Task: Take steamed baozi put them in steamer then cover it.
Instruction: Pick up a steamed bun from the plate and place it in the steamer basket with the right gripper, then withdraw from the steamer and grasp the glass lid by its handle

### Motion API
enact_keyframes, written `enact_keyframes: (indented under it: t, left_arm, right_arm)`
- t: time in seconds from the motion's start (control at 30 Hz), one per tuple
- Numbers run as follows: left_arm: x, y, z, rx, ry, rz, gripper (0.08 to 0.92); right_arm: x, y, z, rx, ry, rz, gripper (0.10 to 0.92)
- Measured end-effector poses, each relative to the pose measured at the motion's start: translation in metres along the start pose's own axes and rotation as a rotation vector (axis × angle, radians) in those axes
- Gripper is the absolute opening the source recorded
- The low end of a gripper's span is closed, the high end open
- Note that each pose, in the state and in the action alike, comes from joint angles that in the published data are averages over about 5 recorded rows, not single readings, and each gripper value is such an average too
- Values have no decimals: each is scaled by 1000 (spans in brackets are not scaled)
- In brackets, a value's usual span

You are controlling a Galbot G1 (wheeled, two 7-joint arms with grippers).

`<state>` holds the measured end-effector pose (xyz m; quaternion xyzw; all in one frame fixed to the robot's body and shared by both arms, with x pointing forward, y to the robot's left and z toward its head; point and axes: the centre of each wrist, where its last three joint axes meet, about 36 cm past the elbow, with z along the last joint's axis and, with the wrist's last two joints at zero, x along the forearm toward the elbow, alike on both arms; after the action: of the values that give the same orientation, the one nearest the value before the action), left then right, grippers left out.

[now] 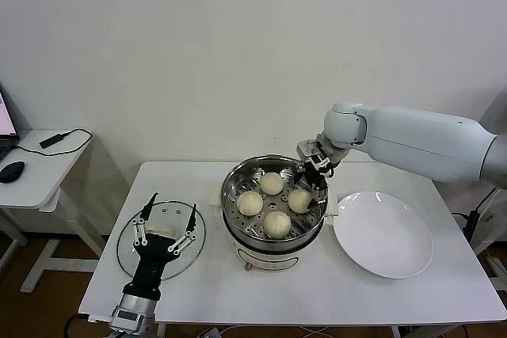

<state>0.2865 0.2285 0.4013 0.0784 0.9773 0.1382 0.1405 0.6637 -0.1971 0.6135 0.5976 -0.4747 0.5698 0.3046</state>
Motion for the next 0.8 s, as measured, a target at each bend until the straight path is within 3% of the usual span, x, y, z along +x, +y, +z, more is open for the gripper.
enact_keyframes:
  t: [0.2,0.37,0.8]
  left_arm:
    - [-1,0,0,-6,0,2,823]
    - [-3,0,3,-31,-6,3,823]
    - [-13,7,22,-261,-8,5,823]
  right_arm:
    - [17,6,1,4,-92,79,823]
    - [32,17,4,-2,-246,263,823]
    - [-14,59,9,-223,-746,1115,823]
